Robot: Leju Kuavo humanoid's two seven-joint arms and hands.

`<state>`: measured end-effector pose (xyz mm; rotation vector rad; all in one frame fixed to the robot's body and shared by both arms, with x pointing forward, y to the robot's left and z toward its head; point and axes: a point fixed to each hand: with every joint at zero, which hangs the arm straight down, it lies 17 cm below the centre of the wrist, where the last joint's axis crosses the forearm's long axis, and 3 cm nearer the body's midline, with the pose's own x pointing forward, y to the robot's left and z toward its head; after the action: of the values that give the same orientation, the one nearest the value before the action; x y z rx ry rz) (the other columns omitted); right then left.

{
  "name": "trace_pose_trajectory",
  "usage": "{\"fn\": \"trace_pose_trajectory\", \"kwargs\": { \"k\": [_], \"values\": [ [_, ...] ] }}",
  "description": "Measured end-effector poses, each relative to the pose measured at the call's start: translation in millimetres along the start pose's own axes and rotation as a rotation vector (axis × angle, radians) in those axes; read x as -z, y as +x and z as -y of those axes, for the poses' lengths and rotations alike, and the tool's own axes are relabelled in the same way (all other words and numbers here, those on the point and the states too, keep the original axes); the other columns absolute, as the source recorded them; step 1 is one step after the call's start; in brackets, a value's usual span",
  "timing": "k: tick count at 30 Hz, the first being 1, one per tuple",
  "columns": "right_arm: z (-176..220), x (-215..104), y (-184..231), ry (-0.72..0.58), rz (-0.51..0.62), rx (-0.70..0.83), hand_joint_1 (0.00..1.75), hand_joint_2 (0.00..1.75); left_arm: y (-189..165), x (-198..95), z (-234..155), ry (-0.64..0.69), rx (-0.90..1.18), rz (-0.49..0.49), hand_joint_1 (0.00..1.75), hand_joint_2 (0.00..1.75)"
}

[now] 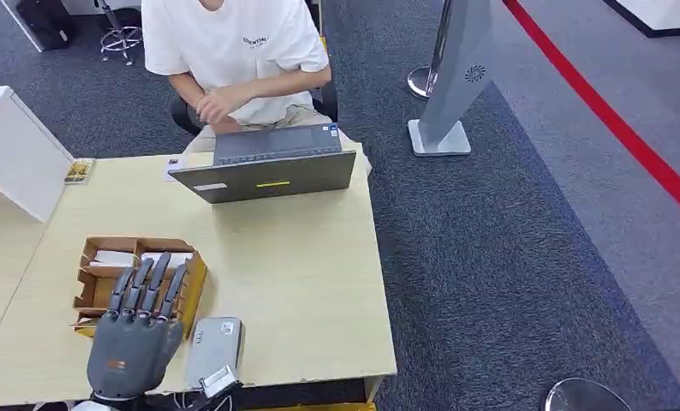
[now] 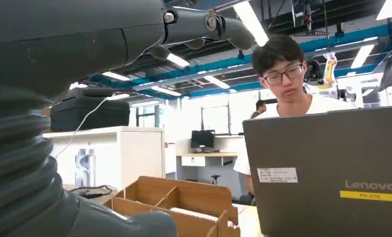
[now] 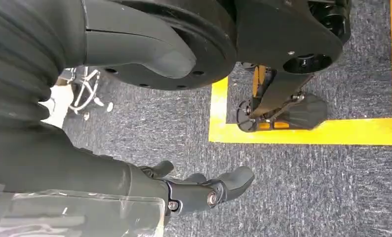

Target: Pass the card to the sensor for recognition and then transmit it.

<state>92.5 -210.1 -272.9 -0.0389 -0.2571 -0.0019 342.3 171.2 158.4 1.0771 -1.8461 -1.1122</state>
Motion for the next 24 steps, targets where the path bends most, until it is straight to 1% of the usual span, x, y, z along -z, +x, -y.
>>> {"fn": "trace_pose_trajectory", "kwargs": {
  "k": [10, 21, 24],
  "values": [
    [0.8, 0.0, -1.0, -0.009, -0.004, 0.019, 0.0, 1.75, 6.3, -24.6, 2.4, -0.018, -0.066, -0.046, 0.0, 1.75],
    [2.3, 0.1, -3.0, -0.019, -0.013, 0.032, 0.0, 1.75, 2.1, -35.5, 5.9, -0.043, -0.082, -0.082, 0.0, 1.75],
    [2.2, 0.1, -3.4, -0.018, -0.014, 0.032, 0.0, 1.75, -1.8, -38.9, 8.0, -0.052, -0.088, -0.107, 0.0, 1.75]
  ]
}}
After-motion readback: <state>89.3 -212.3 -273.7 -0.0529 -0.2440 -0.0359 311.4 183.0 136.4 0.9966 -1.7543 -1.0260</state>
